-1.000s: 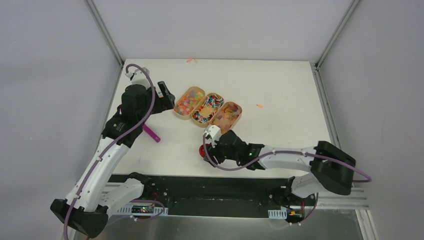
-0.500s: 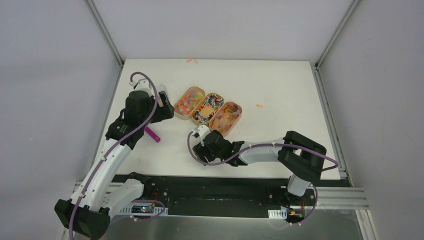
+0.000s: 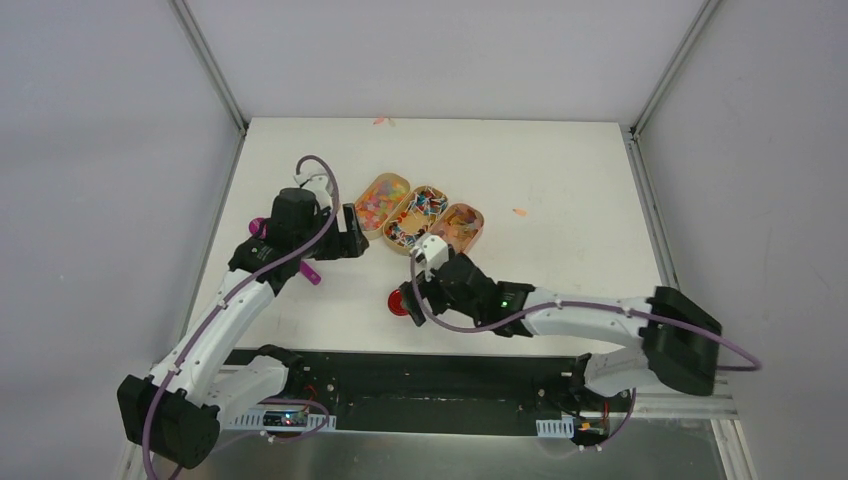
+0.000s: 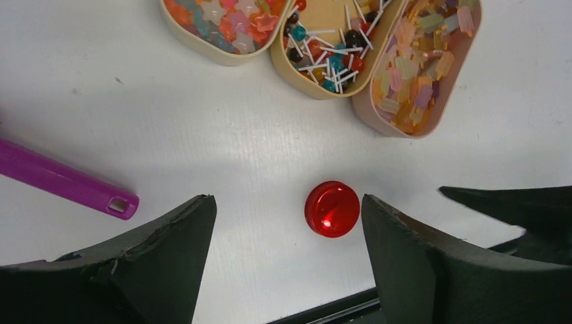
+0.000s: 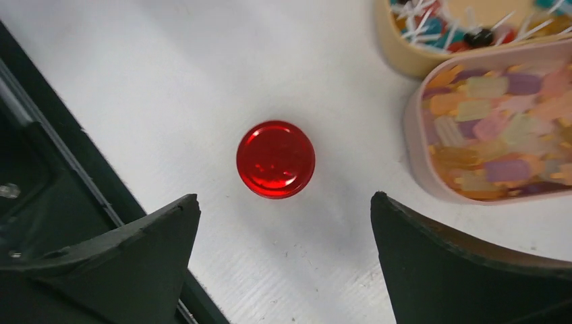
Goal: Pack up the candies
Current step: Pick up the bottle lid at the center of the board.
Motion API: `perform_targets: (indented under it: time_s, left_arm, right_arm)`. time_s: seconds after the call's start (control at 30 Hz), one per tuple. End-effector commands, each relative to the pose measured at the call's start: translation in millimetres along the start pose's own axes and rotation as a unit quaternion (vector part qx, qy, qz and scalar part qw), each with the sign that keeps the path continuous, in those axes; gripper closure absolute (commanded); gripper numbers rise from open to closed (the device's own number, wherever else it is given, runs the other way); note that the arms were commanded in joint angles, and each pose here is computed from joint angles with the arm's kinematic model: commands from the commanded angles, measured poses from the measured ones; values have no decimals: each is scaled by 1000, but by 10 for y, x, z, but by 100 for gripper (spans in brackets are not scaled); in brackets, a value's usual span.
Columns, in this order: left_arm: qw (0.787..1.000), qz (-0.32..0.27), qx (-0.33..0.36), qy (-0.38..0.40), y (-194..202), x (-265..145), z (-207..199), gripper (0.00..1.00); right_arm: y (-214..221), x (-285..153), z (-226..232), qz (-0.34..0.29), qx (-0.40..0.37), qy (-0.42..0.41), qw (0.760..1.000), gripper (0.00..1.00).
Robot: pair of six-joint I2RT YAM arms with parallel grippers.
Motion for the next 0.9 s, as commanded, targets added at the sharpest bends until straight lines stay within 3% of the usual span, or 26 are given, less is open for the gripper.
perform_targets:
  time_s: [0.0, 0.2, 0.53, 0.87]
  left_arm:
    - [999, 23, 36, 31, 106, 44, -142, 15]
    - [996, 49, 67, 26, 316, 118, -258, 1]
    - [982, 110, 150, -12, 952, 349, -487, 2]
    - [964, 161, 204, -52, 1396, 669, -515, 4]
  right_arm:
    - [-350, -474, -217, -81, 22, 46, 995, 1]
    - [-488, -1057, -472, -135, 54, 100, 984, 0]
    - [-544, -1813, -780, -213, 85, 160, 960, 0]
    - [-513, -2147, -899, -241, 98, 180, 949, 0]
Point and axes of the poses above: each gripper's point midway between its finger pads, its own x axis out along the fingers, its own z axis along the line the jaws close on, y = z × x, the point moved 4 cm from there along -x, back along the fingers, and after that the axes turned 15 degrees about -x, right-handed, at the moved point
